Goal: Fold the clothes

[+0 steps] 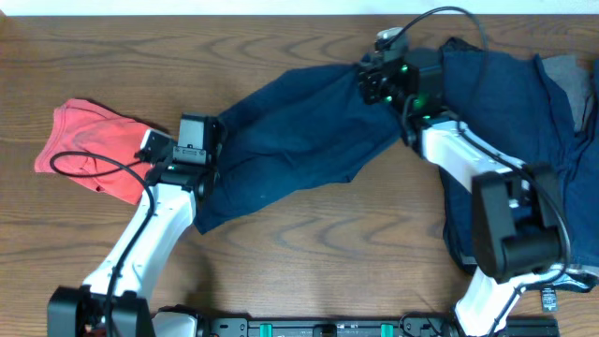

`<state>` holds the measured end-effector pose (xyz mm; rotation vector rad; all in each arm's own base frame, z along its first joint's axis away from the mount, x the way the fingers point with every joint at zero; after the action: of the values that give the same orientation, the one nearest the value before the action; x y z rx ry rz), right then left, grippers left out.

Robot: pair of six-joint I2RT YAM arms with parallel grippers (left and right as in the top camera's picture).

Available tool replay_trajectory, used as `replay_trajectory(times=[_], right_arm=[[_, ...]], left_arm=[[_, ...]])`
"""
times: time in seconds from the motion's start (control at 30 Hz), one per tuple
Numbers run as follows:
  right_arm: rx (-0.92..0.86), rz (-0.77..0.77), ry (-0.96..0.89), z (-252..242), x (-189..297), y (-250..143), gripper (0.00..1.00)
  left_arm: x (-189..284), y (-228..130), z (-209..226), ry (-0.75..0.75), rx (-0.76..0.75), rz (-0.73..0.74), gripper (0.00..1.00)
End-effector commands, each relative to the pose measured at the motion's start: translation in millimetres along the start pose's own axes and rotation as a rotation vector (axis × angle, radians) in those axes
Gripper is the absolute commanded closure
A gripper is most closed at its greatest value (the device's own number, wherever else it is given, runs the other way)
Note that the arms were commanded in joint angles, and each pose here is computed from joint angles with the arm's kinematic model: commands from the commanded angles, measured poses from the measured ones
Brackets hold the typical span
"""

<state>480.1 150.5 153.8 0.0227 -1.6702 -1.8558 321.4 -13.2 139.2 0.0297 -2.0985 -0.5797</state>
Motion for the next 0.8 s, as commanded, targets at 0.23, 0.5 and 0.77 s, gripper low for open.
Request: replay_trajectory(times=[0.23, 0.5, 0.77], right_arm=[[-0.026, 0.076, -0.041, -10.4, 15.0, 2.8, 0.31], [-0.111, 0.346, -0.100, -29.3, 24.3, -52.9, 0.85], [-0.144, 0.490, -0.111, -39.2, 8.7, -107.7, 0.73]], left_arm=[[15.8, 23.6, -29.7, -0.238, -0.168, 0.099, 0.01], [8.1, -23.6, -9.7, -0.157, -0.343, 0.308, 0.10], [-25.7, -61.5, 11.9, -0.015, -0.413, 0.416, 0.09]])
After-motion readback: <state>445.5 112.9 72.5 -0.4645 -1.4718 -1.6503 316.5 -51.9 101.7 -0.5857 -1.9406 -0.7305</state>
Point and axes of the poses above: each gripper's point midway between its finger pads, its own x axis back along the fingers, its own z axis along the line the jaws close on, y = z × x, the point moved 6 cm from there along x, back along the fingers
